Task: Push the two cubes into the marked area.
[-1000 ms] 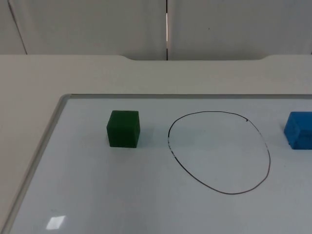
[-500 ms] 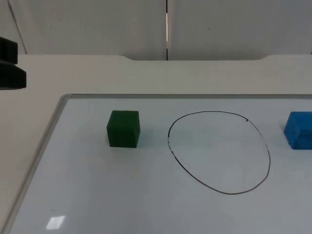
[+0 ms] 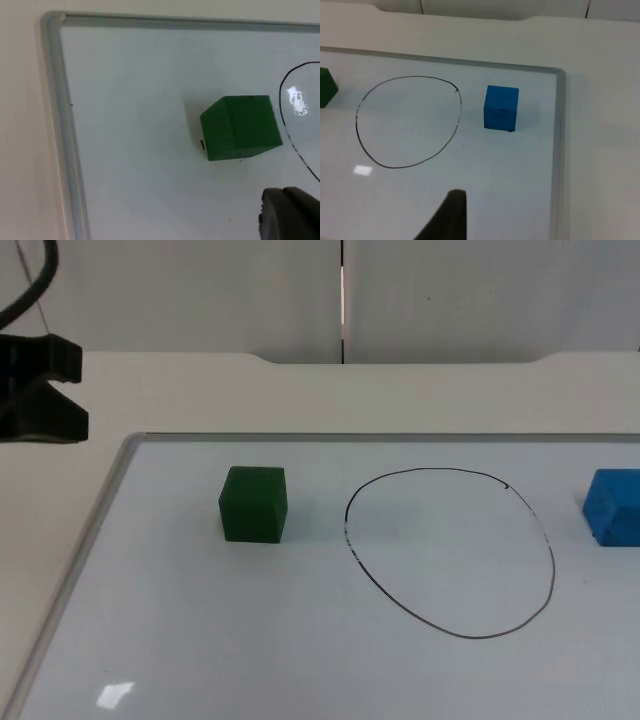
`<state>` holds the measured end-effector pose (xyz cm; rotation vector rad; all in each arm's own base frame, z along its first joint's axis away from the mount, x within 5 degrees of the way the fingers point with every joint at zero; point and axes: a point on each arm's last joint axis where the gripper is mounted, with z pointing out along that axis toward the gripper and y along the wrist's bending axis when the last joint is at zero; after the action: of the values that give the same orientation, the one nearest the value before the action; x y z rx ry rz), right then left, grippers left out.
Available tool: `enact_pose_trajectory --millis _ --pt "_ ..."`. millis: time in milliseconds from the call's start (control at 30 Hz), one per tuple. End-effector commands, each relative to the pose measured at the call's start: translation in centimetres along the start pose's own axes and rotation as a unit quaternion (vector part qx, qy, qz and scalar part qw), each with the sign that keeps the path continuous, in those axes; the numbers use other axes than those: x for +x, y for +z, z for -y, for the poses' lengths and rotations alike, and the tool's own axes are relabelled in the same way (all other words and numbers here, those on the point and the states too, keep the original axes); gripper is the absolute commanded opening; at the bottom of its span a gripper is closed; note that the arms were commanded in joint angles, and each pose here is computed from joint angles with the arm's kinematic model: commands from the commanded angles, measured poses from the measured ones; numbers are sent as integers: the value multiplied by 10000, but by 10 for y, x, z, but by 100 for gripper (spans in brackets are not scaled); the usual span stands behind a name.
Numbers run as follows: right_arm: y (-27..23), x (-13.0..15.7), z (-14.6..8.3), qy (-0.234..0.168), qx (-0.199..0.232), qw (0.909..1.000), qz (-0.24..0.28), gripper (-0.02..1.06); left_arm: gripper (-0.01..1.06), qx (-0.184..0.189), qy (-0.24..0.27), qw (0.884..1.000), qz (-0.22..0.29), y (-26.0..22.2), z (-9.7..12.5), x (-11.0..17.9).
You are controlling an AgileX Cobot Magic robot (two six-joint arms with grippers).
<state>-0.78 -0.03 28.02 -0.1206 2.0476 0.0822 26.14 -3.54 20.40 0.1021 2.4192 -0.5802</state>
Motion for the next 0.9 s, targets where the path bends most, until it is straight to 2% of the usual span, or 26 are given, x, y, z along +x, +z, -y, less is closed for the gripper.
enact_pose_trajectory --millis 0,67,267,533,867 --pt "0 0 0 -68 19 10000 12 105 0 128 60 9999 3 7 4 -5" --pt "0 0 0 -68 19 10000 12 105 0 123 122 9998 48 8 7 -8" --pt "0 0 0 -68 19 10000 12 105 0 -212 363 9990 120 23 15 -9" --pt "0 0 0 -68 19 10000 12 105 0 -93 460 9986 -264 54 22 -7" --pt "0 0 0 -68 19 10000 12 105 0 -100 372 9978 -542 94 10 -17"
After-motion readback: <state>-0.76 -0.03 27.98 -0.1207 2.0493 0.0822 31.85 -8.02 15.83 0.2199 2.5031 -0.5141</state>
